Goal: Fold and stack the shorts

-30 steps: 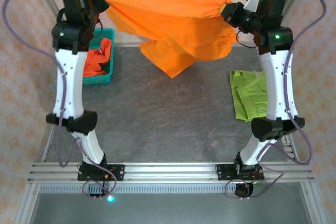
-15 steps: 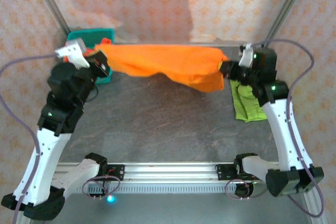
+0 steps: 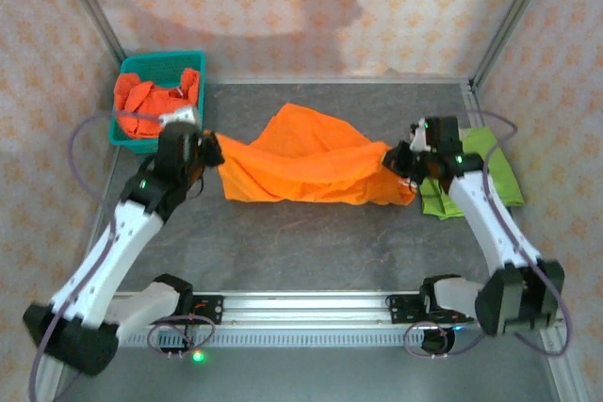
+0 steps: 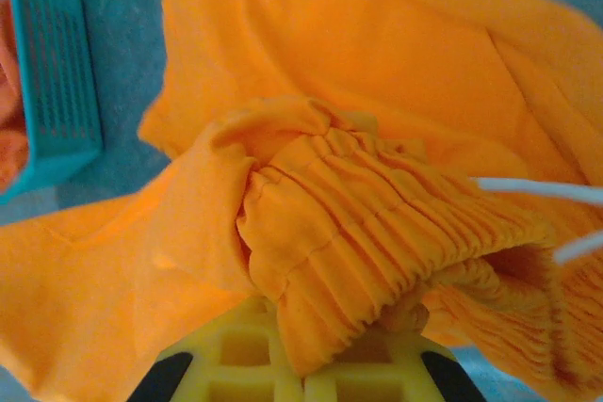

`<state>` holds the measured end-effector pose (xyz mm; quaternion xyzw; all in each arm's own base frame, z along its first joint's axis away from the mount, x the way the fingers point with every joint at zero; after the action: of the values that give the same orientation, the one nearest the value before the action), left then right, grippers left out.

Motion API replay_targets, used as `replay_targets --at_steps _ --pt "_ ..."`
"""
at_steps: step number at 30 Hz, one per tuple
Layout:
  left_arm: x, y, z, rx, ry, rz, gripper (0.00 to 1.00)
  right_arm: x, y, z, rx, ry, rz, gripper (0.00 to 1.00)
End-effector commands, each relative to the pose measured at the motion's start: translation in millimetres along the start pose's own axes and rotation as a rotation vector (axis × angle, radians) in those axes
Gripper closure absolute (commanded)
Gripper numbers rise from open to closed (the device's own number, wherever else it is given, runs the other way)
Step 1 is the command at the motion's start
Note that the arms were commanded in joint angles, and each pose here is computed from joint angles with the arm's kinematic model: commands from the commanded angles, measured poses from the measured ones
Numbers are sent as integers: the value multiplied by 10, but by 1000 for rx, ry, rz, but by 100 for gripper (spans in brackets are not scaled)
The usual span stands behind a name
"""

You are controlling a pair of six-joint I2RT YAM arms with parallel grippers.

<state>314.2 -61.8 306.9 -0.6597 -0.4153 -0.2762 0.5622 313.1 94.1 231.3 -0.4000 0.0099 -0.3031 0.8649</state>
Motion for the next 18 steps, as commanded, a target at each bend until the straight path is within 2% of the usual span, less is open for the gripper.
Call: replay_targets --at_steps 1,4,7,11,14,16,18 --pt "468 324 -69 23 -62 -18 100 469 140 404 24 6 -55 100" --pt "965 559 -154 29 -82 -44 100 726 230 914 33 -68 -84 100" --pt "1490 652 -169 53 -86 -95 100 986 166 1576 114 -180 -156 100" --pt "2169 618 -82 49 -175 -205 100 1471 -37 2287 241 -269 -286 100" --pt "2602 357 -122 0 -194 -323 100 1720 -301 2635 423 -291 -369 100" --pt "2854 -48 -196 -55 -196 -437 100 1838 -533 2754 567 -273 -371 100" --pt "2969 -418 -269 -108 -164 -510 100 1789 -765 2796 611 -347 -372 100"
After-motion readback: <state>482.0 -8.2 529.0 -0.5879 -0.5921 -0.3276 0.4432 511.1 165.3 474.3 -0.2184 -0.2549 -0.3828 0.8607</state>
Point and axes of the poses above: each hand's point on the last joint's axis, 136 mm out from that joint toward the fingers, its own y axis out along the fingers, its own z axis along the line the jaws close on, x = y × z, the point moved 4 cm from there along -y, back along the fingers, and after that the axes turned 9 degrees about y, right-handed, at the moved point
